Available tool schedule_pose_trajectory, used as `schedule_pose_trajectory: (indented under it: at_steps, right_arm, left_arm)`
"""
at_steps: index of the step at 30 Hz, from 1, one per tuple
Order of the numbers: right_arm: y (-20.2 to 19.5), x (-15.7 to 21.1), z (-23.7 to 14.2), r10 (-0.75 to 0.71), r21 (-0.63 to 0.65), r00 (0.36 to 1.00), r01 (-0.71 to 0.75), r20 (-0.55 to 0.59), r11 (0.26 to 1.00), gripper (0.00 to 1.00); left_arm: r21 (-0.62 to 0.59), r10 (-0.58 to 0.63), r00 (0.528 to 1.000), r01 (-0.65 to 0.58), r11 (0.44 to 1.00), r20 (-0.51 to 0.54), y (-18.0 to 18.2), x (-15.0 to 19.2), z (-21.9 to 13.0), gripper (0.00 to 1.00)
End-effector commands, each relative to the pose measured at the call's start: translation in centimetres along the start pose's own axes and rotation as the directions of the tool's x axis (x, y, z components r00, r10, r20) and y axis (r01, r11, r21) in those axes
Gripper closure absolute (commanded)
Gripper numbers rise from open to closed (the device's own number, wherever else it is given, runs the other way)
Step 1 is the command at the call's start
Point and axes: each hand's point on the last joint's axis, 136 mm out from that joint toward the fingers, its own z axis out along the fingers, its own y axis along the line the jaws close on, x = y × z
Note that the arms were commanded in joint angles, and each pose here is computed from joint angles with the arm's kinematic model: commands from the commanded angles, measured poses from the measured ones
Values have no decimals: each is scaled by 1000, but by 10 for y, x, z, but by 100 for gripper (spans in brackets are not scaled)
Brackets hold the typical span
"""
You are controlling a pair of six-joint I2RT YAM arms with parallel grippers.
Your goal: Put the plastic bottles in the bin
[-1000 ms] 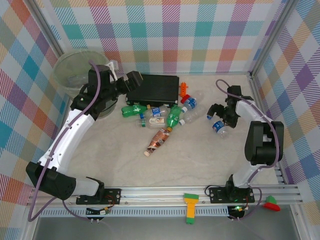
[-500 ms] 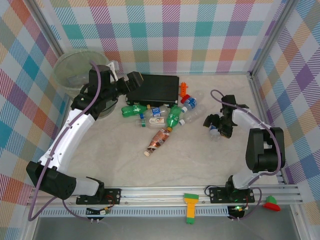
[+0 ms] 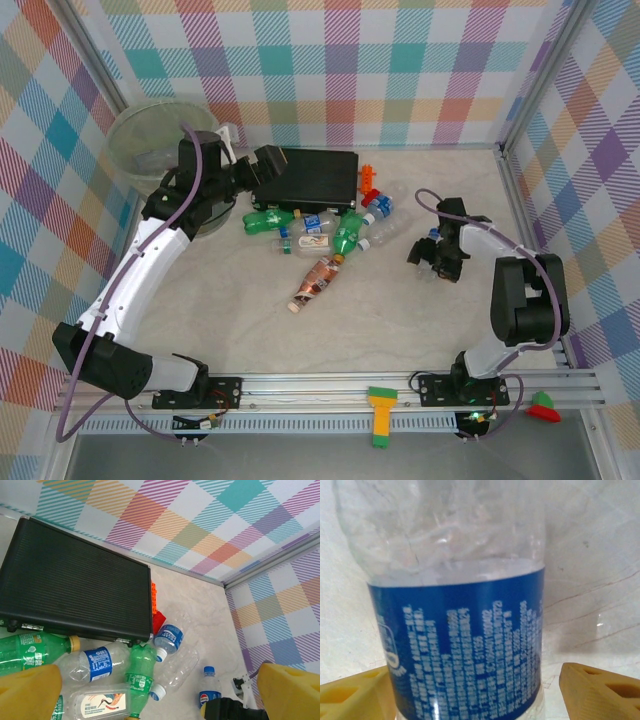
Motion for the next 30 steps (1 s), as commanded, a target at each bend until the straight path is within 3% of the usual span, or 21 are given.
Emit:
schedule_pose_trajectory:
  at_steps: [1, 8, 18, 25, 30]
  right_arm:
    - [2, -8, -3, -40, 8, 998, 40, 49, 999, 19]
    - [4, -12, -2, -74, 7, 995, 74, 66, 997, 37]
    - [27, -13, -34, -153, -21, 977, 158, 148, 987, 44]
    - [87, -10, -91, -289, -85, 913, 325, 289, 942, 44]
    - [147, -3, -138, -395, -140, 821, 485, 412, 863, 45]
  left_arm:
    - [13, 6, 1000, -6, 1000, -22, -3, 5, -2, 0]
    - [4, 1, 1000, -1, 1000, -30, -3, 5, -3, 1]
    - [48, -41, 998, 43, 998, -49, -10, 6, 5, 1]
    - [158, -122, 986, 139, 978, -110, -29, 9, 19, 1]
    - [244, -172, 972, 208, 947, -161, -45, 9, 31, 9]
